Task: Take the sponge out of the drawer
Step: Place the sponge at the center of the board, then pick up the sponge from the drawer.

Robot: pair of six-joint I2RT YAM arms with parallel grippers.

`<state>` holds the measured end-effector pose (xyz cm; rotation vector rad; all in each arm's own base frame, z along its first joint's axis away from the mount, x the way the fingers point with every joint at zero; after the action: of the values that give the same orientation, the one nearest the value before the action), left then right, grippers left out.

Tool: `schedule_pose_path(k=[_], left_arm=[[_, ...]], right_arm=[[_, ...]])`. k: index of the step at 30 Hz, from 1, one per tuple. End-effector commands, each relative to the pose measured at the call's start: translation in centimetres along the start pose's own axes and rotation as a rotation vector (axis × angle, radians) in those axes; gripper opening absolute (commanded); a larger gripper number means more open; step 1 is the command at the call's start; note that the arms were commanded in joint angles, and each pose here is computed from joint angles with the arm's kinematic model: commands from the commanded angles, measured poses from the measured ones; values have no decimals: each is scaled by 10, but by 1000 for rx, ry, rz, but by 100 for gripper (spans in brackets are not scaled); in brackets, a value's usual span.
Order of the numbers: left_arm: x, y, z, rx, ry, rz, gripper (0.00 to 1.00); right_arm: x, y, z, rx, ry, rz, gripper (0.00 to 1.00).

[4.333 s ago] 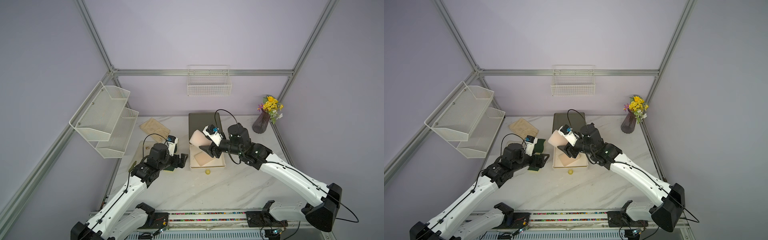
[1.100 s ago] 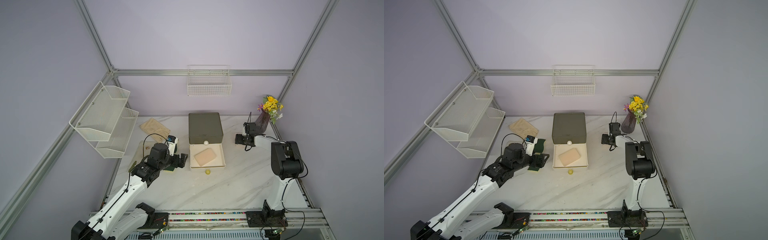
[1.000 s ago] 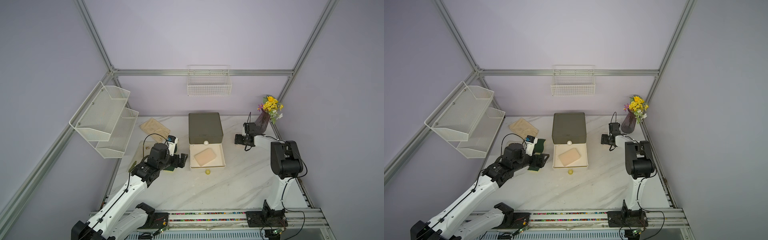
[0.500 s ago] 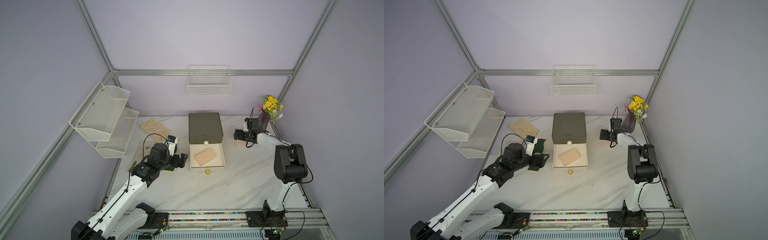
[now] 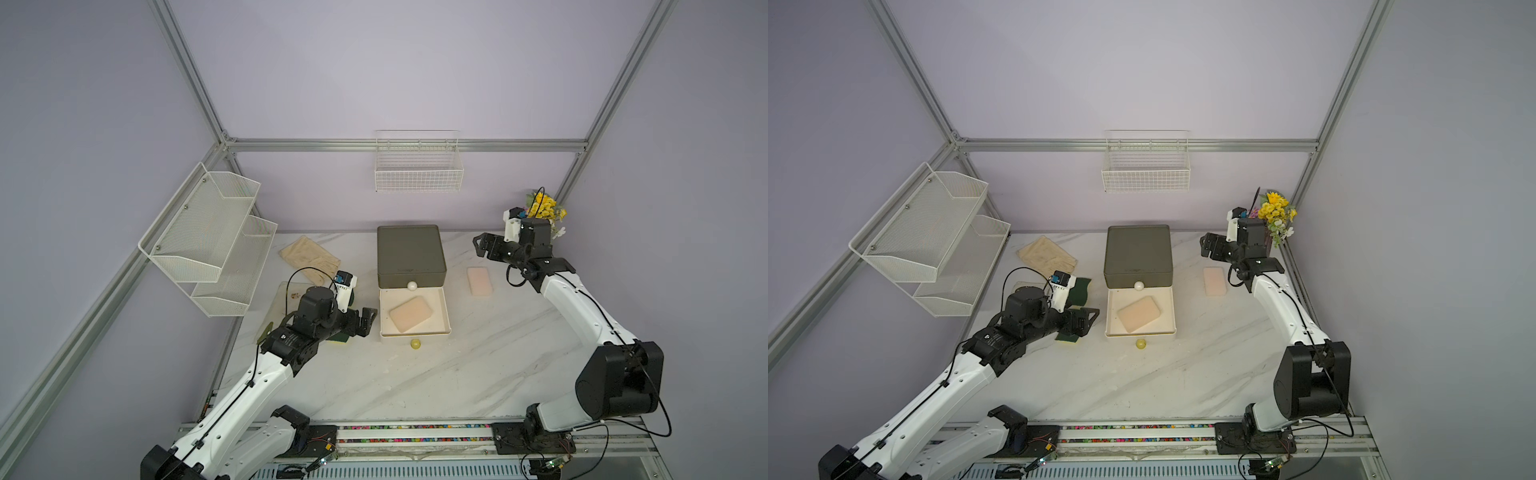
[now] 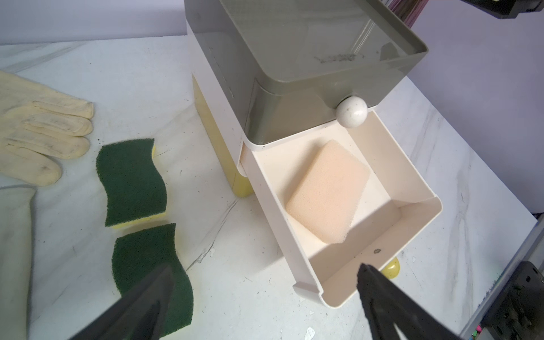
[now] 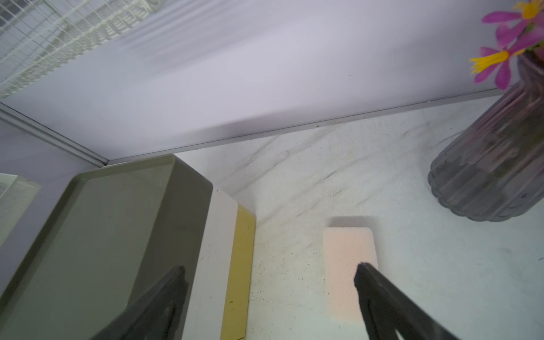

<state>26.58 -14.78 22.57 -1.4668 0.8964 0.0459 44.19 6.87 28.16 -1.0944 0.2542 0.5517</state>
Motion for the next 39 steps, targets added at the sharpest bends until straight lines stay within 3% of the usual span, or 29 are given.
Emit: schedule_pose_path(k=[1, 13, 19, 25, 30, 39], left_arm=[[-6, -16, -13, 53, 82, -70, 100], [-14, -29, -42, 181, 186, -66, 100], [1, -29, -81, 431, 146, 114, 100], [29, -23, -108, 565, 172, 337, 100], [57, -12, -118, 566, 169, 462, 100], [79, -4, -121, 525, 125, 517, 100]], right_arm=[[-10, 11, 16, 2, -54, 35, 93], [-14, 25, 35, -27, -107, 30, 94], [-19, 23, 37, -36, -121, 4, 95], [-28, 21, 40, -52, -139, -25, 96], [-32, 21, 40, -69, -138, -37, 96], [-33, 25, 40, -78, -145, -39, 97]])
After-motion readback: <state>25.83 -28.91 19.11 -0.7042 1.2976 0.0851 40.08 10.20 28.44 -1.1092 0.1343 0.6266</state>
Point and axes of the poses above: each gripper's point midway between its finger pads, its own x axis out along the fingers, its own z axis along the line the jaws close on, y = z × x, the point moved 2 cm from there along -x, back along the fingers, and after that the axes turned 6 degrees about x, right-handed, at the moved point
